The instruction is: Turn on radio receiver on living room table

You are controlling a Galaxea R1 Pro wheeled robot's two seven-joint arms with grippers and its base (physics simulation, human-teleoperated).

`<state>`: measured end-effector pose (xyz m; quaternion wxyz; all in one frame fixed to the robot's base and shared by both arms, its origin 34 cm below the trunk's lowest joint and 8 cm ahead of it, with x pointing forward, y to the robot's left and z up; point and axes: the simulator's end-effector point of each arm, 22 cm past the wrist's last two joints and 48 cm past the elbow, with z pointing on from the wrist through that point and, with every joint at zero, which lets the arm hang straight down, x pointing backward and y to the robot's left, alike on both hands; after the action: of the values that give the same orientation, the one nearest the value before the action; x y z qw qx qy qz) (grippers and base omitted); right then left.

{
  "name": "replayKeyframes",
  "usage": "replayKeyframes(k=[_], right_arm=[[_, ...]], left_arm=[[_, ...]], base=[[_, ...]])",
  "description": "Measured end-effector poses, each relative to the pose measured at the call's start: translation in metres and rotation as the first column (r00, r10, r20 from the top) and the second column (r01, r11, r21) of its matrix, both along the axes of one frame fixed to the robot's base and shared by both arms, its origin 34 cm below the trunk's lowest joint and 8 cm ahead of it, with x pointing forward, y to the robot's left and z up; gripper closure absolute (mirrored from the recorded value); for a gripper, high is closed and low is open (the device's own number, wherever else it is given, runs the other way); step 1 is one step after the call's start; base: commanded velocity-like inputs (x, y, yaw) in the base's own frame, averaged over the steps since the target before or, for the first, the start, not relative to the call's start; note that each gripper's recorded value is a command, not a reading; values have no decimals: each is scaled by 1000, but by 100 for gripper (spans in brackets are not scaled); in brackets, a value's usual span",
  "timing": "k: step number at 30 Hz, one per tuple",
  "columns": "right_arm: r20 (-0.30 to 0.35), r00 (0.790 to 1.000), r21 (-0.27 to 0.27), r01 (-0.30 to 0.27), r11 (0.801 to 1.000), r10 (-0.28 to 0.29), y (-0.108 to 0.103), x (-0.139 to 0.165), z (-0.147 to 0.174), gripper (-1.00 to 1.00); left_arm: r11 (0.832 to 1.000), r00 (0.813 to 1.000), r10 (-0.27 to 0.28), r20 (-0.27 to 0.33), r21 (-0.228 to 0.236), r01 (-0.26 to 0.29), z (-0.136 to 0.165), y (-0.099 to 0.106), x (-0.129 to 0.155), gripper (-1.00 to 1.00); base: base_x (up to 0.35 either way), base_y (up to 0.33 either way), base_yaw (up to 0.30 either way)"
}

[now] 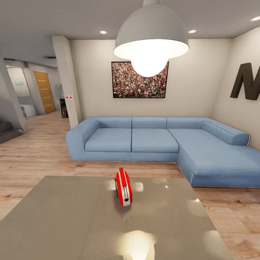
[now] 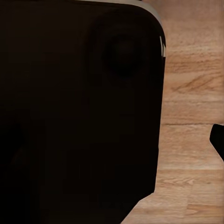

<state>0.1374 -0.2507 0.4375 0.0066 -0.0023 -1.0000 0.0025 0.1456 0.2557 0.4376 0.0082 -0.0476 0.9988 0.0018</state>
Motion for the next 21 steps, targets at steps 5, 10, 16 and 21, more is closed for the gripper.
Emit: replayKeyframes(k=[5, 10, 16, 21], right_arm=[[0, 1000, 0, 0, 1000, 0, 0, 0, 0, -100], [0, 1000, 0, 0, 1000, 0, 0, 0, 0, -100], [0, 1000, 0, 0, 1000, 0, 0, 0, 0, -100], [0, 1000, 0, 0, 1000, 0, 0, 0, 0, -100]], left_arm=[[1000, 1000, 0, 0, 0, 0, 0, 0, 0, -100], [1000, 1000, 1, 0, 0, -1, 0, 0, 0, -100], [1000, 1000, 2, 0, 0, -2, 0, 0, 0, -100], [1000, 1000, 4, 0, 0, -4, 0, 0, 0, -100]], base=[[0, 0, 0], [0, 0, 0], [14, 0, 0], [220, 25, 0]])
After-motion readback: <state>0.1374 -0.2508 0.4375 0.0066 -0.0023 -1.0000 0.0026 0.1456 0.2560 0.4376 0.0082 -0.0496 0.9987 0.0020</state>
